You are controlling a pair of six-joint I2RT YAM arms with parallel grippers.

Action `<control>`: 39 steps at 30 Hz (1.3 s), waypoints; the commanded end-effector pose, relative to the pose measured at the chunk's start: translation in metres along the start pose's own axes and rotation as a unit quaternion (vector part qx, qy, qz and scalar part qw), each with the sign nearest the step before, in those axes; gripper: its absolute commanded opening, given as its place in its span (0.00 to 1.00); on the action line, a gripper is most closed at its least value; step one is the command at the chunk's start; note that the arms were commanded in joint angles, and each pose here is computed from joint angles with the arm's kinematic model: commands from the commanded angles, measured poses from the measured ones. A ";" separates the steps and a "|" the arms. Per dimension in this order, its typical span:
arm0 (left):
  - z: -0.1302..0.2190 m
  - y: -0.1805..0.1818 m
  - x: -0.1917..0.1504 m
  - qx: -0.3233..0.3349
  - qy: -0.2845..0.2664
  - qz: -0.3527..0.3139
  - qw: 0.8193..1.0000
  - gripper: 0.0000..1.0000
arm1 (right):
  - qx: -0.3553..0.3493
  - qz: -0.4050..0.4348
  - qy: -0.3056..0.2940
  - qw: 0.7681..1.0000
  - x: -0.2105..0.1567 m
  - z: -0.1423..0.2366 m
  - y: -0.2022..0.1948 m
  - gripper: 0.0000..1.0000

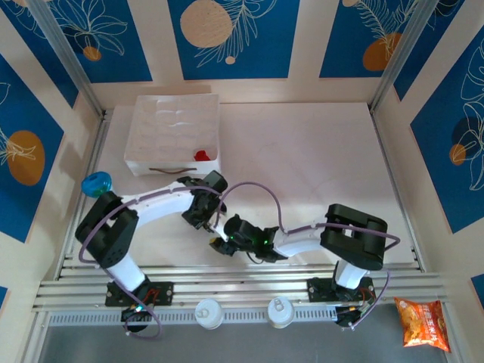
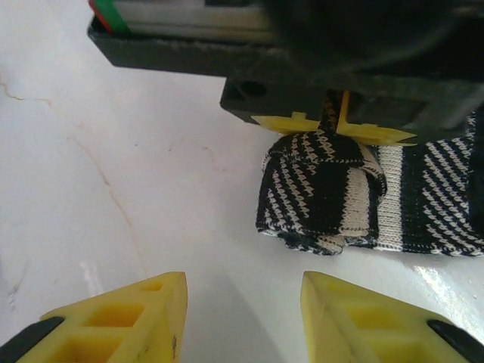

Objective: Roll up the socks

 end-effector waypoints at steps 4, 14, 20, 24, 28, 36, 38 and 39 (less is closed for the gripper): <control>-0.034 0.051 -0.029 0.209 0.095 -0.014 0.973 0.00 | -0.060 -0.026 -0.041 0.997 0.008 -0.016 -0.012 0.44; -0.039 0.038 -0.029 0.250 0.154 -0.028 0.955 0.00 | -0.054 -0.061 -0.087 0.993 0.018 -0.017 -0.014 0.48; -0.042 0.021 -0.022 0.262 0.152 0.011 0.953 0.00 | -0.011 -0.074 -0.068 0.995 0.011 -0.005 -0.009 0.99; -0.046 0.021 -0.010 0.279 0.160 0.060 0.945 0.01 | -0.019 -0.057 -0.058 0.997 0.006 0.008 -0.013 0.99; -0.046 0.024 0.011 0.314 0.152 0.083 0.933 0.01 | 0.002 -0.064 -0.067 0.996 0.013 0.013 -0.026 1.00; -0.042 -0.003 0.020 0.314 0.134 0.091 0.935 0.00 | 0.049 -0.061 -0.082 0.994 0.034 -0.002 -0.037 0.96; -0.039 -0.009 0.017 0.320 0.126 0.071 0.936 0.00 | 0.049 -0.068 -0.079 0.993 0.032 -0.008 -0.037 0.94; -0.038 -0.009 0.016 0.323 0.123 0.065 0.936 0.00 | 0.054 -0.071 -0.080 0.993 0.032 -0.011 -0.036 0.94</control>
Point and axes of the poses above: each hand's point on the last joint's axis, 136 mm out from that joint toward the fingers, its own z axis back along the fingers, its own y axis along the line the jaws close on, x = y × z, the point moved 6 cm from there along z, back along the fingers, and after that the axes turned 2 degrees about z, right-handed, at the moved point
